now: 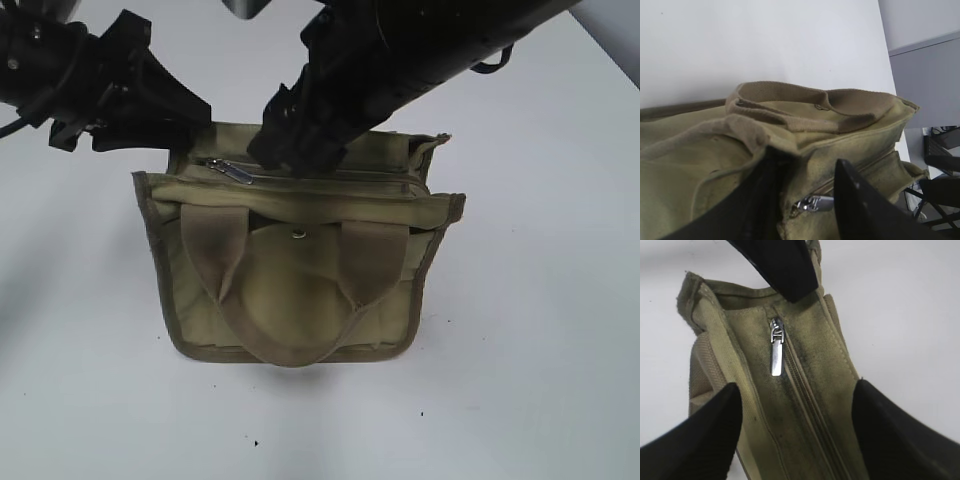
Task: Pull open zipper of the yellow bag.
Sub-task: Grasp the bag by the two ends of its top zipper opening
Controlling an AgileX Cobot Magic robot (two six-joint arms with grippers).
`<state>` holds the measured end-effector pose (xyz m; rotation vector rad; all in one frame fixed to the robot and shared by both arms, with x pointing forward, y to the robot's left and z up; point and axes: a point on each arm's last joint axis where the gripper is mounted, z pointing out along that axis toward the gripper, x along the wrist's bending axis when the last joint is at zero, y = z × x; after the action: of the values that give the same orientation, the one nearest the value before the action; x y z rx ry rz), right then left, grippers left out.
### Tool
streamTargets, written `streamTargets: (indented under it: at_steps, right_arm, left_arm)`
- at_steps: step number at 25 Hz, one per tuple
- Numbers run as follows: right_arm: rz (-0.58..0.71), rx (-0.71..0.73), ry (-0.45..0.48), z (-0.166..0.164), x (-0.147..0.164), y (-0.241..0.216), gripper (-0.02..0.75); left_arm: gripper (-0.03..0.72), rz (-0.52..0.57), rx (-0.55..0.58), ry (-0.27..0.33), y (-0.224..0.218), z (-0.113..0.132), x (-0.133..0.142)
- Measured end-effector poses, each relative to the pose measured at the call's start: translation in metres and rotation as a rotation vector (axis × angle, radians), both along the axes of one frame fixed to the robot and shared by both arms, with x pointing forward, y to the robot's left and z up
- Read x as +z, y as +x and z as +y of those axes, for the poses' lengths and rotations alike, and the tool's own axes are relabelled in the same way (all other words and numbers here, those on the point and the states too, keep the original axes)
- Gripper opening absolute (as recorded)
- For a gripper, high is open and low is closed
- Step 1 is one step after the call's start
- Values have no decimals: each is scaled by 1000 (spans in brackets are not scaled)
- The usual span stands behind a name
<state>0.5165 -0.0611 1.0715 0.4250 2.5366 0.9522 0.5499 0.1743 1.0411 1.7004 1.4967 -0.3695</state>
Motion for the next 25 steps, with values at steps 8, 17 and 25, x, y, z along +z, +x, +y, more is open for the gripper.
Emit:
streamTargets:
  at_steps: [8, 17, 25]
  right_arm:
    - [-7, 0, 4, 0, 1, 1, 535]
    - [-8, -44, 110, 5, 7, 3, 535]
    - [-43, -17, 92, 6, 6, 5, 535]
  left_arm:
    - [312, 3, 13, -24, 1, -1, 3]
    - [312, 60, 8, -28, 4, -3, -8]
    - [253, 39, -2, -70, 16, -18, 0]
